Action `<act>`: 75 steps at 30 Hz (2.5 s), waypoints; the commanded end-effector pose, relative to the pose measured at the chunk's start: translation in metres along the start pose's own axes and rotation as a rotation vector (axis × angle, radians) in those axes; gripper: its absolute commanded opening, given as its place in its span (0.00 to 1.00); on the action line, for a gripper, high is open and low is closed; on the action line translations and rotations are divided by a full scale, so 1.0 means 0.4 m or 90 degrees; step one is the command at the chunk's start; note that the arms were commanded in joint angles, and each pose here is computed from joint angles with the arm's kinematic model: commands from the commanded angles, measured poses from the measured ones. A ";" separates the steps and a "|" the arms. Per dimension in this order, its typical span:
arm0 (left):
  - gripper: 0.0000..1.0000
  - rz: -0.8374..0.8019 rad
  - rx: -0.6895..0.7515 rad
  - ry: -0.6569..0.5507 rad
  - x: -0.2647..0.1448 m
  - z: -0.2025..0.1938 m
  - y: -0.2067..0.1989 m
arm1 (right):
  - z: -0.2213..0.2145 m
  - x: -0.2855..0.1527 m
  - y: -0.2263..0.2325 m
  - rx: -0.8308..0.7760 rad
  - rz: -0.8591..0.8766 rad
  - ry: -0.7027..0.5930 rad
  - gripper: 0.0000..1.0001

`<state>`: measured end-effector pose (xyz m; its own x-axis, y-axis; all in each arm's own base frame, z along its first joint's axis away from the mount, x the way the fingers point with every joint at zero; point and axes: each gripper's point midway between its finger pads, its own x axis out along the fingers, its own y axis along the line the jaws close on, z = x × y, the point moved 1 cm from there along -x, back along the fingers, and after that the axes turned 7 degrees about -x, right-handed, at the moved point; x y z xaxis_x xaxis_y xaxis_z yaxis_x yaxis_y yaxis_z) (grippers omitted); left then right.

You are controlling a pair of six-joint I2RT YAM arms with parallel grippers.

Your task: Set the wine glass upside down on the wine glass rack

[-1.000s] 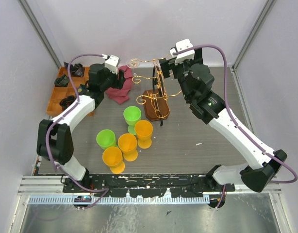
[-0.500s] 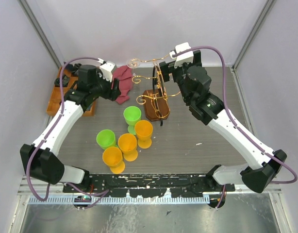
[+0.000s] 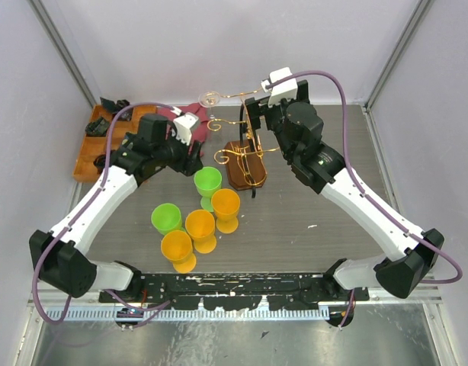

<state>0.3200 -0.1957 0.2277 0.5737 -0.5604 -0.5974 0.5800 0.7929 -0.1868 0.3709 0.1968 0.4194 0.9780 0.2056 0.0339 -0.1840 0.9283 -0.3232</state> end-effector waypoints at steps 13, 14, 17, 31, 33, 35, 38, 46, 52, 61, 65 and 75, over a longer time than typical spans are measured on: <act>0.61 0.038 -0.013 0.083 0.107 -0.086 0.038 | 0.054 -0.044 -0.052 0.054 -0.037 -0.036 1.00; 0.61 0.035 -0.014 0.086 0.112 -0.090 0.037 | 0.053 -0.046 -0.052 0.054 -0.037 -0.036 1.00; 0.56 0.031 -0.015 0.095 0.123 -0.100 0.035 | 0.052 -0.047 -0.055 0.053 -0.040 -0.035 1.00; 0.00 0.033 -0.006 0.105 0.103 -0.098 0.029 | 0.044 -0.035 -0.042 0.044 -0.033 -0.036 1.00; 0.00 0.040 -0.012 0.098 0.094 -0.094 0.030 | 0.046 -0.029 -0.036 0.041 -0.028 -0.038 1.00; 0.00 0.049 -0.014 0.082 0.077 -0.084 0.031 | 0.051 -0.021 -0.029 0.041 -0.022 -0.043 1.00; 0.00 0.080 -0.009 0.058 0.044 -0.067 0.043 | 0.064 -0.009 -0.016 0.042 -0.009 -0.052 1.00; 0.00 0.217 0.015 -0.089 -0.139 0.045 0.090 | 0.085 0.023 0.017 0.050 0.020 -0.066 1.00; 0.00 0.311 0.034 -0.204 -0.302 0.122 0.115 | 0.098 0.031 0.023 0.067 0.024 -0.074 1.00; 0.00 0.412 0.096 -0.345 -0.488 0.267 0.131 | 0.140 0.028 0.006 0.144 0.012 -0.058 1.00; 0.00 0.445 0.142 -0.392 -0.553 0.333 0.129 | 0.148 0.018 0.003 0.174 0.014 -0.058 1.00; 0.00 0.462 0.224 -0.547 -0.624 0.489 0.098 | 0.154 0.016 0.018 0.223 0.030 -0.053 1.00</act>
<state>0.3081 -0.0669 0.4790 0.9924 -0.0707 0.1004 0.0403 0.9600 0.2772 0.3794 0.2257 0.4375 0.9666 0.2556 0.0209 -0.2530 0.9637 -0.0852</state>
